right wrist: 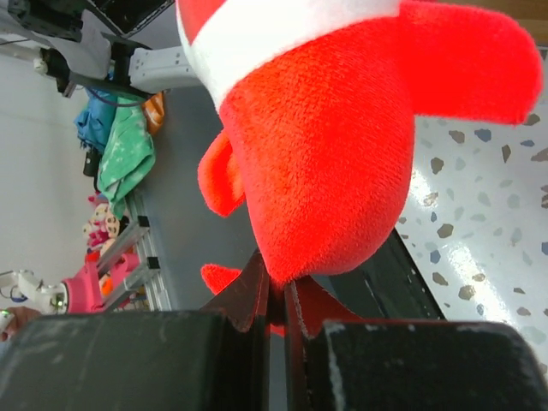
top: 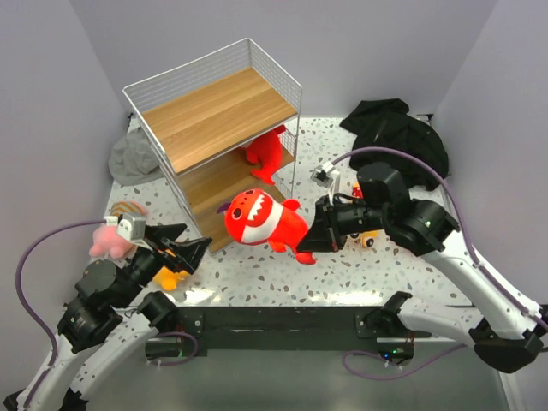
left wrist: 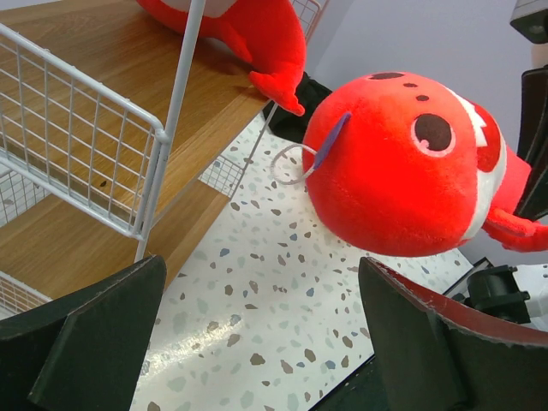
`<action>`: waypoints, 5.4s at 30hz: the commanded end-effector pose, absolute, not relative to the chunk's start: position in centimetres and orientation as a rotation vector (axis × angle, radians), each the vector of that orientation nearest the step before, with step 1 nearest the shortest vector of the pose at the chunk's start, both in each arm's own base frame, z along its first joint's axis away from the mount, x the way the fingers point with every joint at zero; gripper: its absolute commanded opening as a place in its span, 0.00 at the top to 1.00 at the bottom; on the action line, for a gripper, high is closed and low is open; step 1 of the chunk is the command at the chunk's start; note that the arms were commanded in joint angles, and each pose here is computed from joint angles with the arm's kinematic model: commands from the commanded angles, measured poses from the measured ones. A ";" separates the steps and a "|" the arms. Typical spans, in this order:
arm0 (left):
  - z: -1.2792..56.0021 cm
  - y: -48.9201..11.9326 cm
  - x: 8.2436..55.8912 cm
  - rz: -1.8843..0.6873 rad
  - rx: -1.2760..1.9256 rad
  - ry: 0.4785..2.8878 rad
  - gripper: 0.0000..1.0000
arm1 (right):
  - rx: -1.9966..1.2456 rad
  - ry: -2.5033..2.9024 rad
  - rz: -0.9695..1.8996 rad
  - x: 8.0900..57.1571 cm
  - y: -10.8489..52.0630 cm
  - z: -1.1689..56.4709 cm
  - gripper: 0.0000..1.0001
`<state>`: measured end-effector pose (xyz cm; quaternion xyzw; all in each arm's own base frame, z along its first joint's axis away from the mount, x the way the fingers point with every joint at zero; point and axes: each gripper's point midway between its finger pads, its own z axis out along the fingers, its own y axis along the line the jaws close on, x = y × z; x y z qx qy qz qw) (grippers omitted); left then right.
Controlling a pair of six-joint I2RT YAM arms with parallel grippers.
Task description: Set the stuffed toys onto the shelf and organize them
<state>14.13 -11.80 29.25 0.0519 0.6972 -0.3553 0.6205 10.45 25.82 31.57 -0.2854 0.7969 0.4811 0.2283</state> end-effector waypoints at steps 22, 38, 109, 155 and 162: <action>30.6 -11.4 13.6 -0.846 0.106 1.534 0.00 | -0.612 1.914 1.371 17.1 32.8 38.3 1.00; 30.5 -11.6 13.7 -0.845 0.115 1.542 0.00 | -0.463 1.905 1.335 20.4 37.9 37.6 1.00; 30.6 -11.5 13.5 -0.851 0.110 1.535 0.00 | -0.178 1.924 1.162 24.4 42.2 34.1 0.36; 30.5 -11.4 13.5 -0.850 0.106 1.538 0.00 | 1.376 2.102 -0.213 31.4 4.3 16.4 0.31; 30.5 -11.4 13.5 -0.852 0.105 1.539 0.00 | 1.679 2.034 -0.103 35.1 3.7 15.5 0.32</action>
